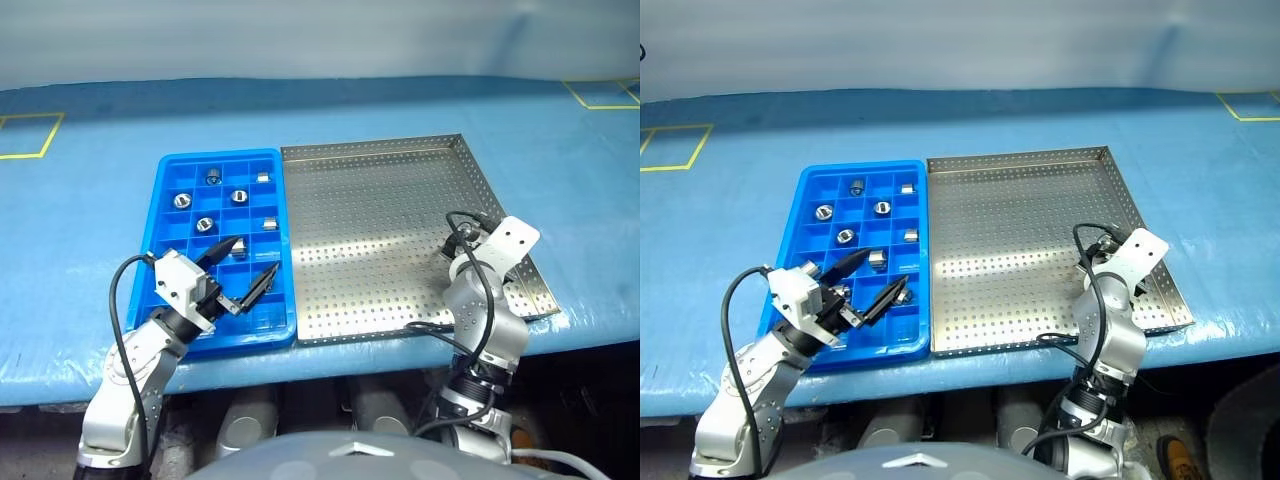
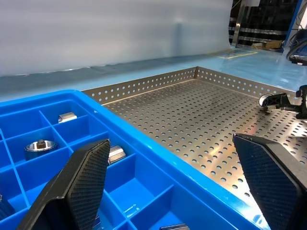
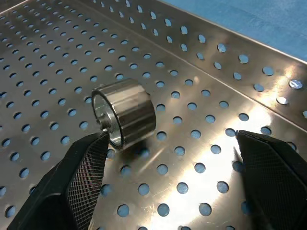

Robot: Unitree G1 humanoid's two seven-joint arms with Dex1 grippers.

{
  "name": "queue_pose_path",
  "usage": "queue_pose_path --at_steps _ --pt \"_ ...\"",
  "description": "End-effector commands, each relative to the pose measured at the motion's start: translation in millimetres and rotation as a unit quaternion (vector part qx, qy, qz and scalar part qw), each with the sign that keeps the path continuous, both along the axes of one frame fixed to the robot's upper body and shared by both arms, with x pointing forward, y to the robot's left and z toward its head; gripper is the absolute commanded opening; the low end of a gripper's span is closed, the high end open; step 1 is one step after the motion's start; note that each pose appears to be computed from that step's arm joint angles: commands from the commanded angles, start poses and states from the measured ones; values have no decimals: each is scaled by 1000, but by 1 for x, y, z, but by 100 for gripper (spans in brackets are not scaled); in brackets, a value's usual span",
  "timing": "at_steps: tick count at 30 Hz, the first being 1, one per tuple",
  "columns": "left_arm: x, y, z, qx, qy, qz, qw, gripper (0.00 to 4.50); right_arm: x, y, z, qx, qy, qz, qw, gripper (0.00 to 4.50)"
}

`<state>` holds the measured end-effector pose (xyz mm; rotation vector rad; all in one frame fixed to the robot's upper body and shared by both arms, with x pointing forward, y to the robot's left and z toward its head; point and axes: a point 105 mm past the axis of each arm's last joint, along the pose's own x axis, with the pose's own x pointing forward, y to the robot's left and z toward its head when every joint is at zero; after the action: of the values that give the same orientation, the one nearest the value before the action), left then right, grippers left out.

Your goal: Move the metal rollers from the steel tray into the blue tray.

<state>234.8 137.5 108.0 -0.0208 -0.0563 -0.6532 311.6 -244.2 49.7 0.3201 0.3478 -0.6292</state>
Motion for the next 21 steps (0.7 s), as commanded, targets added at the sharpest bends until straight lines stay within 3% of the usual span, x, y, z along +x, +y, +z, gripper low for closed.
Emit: queue_pose_path --at_steps 1,3,7,18,21 --pt "-1 1 7 -3 -16 -3 1000 450 5 15 1 13 -13 5 1000 446" --pt "-1 1 7 -4 -16 -3 1000 450 6 14 1 -3 -13 9 1000 446" --pt "0 0 7 -5 -16 -3 1000 450 10 20 7 -17 -30 29 999 358" --pt "0 -1 7 -7 -15 -4 1000 450 31 54 35 -64 -78 101 990 358" --pt "0 -2 6 -8 -14 -4 1000 450 41 62 37 -67 -80 118 987 443"
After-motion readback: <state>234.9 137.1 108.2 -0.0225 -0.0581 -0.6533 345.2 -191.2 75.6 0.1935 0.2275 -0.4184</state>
